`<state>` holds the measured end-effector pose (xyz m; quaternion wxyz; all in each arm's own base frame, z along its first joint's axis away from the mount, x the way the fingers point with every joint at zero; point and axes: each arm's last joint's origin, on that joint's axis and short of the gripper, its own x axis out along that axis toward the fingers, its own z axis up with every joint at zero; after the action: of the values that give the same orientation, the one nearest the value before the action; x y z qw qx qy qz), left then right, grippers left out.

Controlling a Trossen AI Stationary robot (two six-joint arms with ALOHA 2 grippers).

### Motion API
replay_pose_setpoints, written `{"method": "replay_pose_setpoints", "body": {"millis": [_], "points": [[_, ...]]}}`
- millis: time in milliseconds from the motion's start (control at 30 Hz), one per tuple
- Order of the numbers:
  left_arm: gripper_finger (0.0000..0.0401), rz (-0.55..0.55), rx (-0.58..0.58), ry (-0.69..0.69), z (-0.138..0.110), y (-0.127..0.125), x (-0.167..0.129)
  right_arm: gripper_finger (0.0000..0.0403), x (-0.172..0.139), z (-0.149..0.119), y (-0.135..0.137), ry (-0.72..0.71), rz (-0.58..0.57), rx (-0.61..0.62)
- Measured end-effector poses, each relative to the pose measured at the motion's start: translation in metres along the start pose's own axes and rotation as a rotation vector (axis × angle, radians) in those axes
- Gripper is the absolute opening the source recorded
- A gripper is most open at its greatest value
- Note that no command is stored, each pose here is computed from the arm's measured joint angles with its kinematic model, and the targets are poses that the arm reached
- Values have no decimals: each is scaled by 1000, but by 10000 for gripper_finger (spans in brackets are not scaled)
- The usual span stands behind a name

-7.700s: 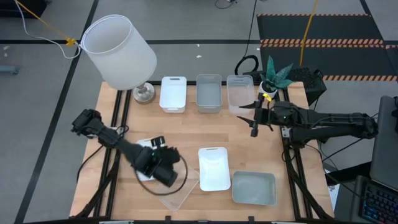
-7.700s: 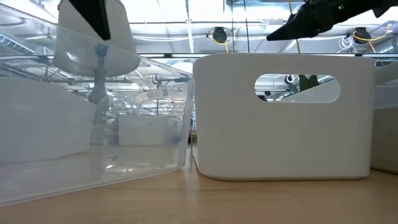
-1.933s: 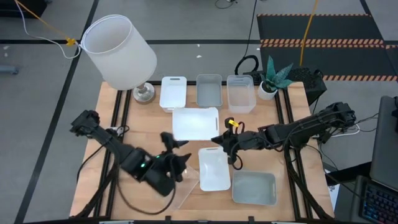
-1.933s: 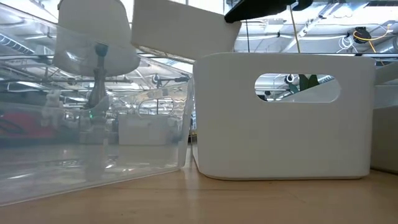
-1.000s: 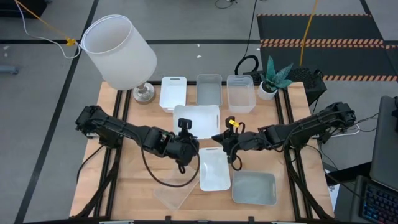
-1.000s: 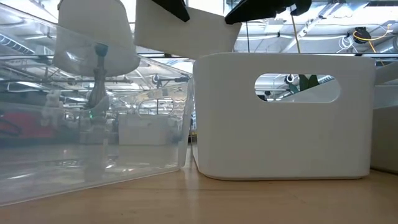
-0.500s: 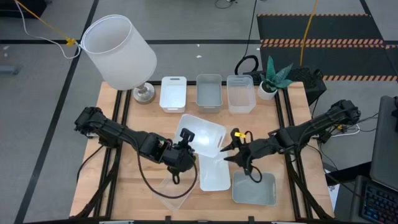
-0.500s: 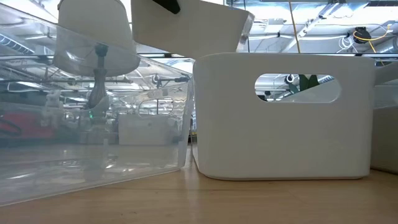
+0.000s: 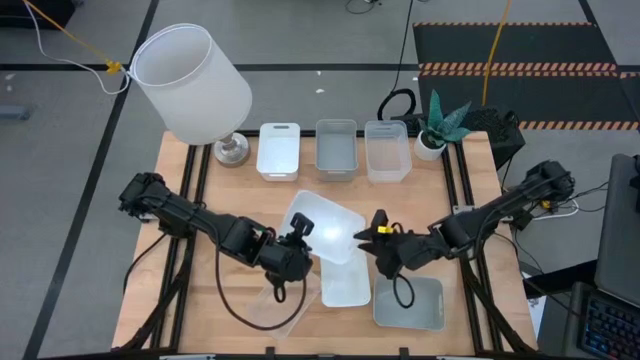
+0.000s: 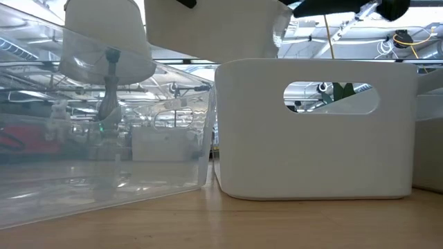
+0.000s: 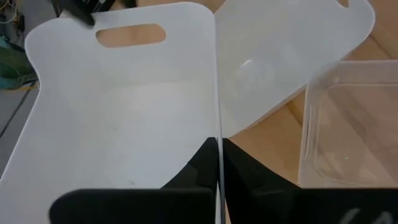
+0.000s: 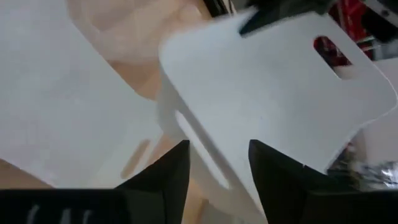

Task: Stack baskets by color
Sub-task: Stack the left white bin on the top left white bin

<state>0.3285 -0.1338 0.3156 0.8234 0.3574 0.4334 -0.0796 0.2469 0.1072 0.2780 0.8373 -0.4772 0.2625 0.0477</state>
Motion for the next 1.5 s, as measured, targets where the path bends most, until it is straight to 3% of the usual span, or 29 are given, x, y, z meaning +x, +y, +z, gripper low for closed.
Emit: {"method": "replay_pose_setpoints", "body": {"millis": [200, 467, 733, 833, 1200, 1367, 1500], "points": [[5, -2, -1, -1, 0, 0, 0, 125, 5, -1, 3, 42, -13, -62], [23, 49, -33, 17, 0, 2, 0, 16, 4, -2, 3, 47, -4, -72], [33, 133, -91, 43, -1, 4, 0, 14, 4, -3, 4, 54, -7, -48], [66, 182, -113, 43, -1, 6, 0, 9, 4, -3, 4, 54, -6, -45], [253, 454, -273, 11, 7, 14, -5, 1, 8, -8, -4, 98, -66, 61], [301, 525, -342, -100, 20, 19, -9, 1, 13, -14, -10, 128, -83, 123], [313, 548, -365, -183, 29, 23, -13, 1, 15, -18, -13, 149, -98, 160]]}}
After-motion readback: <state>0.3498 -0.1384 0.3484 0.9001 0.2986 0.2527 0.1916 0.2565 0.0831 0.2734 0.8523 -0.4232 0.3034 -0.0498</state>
